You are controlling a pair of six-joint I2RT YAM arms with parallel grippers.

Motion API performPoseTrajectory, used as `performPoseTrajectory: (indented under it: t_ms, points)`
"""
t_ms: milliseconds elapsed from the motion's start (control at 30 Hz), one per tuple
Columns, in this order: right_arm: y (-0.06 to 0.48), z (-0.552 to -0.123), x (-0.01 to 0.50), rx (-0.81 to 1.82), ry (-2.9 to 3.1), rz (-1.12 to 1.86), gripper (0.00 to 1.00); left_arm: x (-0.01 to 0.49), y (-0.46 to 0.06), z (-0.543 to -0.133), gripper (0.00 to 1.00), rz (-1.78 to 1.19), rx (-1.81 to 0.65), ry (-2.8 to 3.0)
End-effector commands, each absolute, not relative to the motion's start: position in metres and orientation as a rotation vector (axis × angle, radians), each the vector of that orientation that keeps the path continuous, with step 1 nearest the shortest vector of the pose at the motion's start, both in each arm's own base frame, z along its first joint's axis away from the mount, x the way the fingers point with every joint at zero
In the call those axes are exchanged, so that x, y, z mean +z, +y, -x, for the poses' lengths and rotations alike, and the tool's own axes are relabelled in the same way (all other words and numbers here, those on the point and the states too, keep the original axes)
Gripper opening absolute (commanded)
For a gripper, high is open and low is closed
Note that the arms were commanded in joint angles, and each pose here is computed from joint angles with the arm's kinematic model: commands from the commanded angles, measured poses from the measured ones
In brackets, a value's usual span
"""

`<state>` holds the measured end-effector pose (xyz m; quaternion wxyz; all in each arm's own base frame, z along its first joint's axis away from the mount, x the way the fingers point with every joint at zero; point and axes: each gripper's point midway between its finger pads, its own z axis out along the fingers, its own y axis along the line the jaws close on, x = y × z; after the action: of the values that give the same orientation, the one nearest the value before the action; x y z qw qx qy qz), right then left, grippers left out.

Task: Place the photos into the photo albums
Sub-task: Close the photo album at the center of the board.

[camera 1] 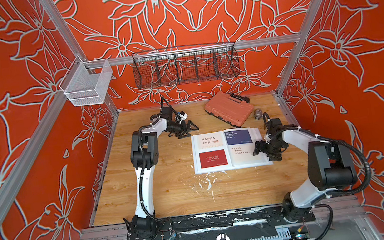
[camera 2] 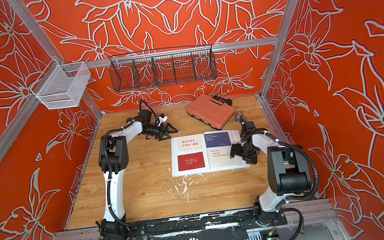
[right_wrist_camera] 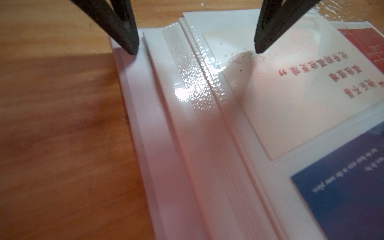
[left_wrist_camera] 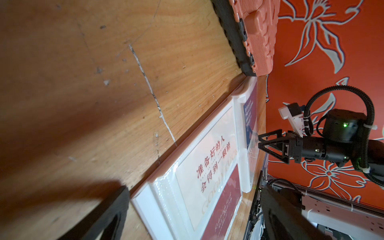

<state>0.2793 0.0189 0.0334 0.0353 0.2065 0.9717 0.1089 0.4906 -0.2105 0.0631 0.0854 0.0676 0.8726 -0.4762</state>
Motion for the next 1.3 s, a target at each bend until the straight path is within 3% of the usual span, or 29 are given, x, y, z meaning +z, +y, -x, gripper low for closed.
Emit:
performPoseTrajectory:
  t_ms: [0,433,1000,1267]
  points:
    - [0.021,-0.277,0.033,0.344,2.989,-0.650,0.90,0.018,-0.212,-0.457,0.97,-0.082,-1.477,2.783]
    - [0.027,-0.277,0.020,0.355,3.026,-0.656,0.88,0.027,-0.218,-0.458,0.97,-0.078,-1.551,2.750]
    - [0.019,-0.274,0.014,0.270,3.058,-0.675,0.86,0.033,-0.202,-0.505,0.98,-0.051,-1.209,2.691]
    - [0.021,-0.279,0.015,0.291,3.055,-0.675,0.86,0.014,-0.205,-0.483,0.97,-0.107,-1.258,2.794]
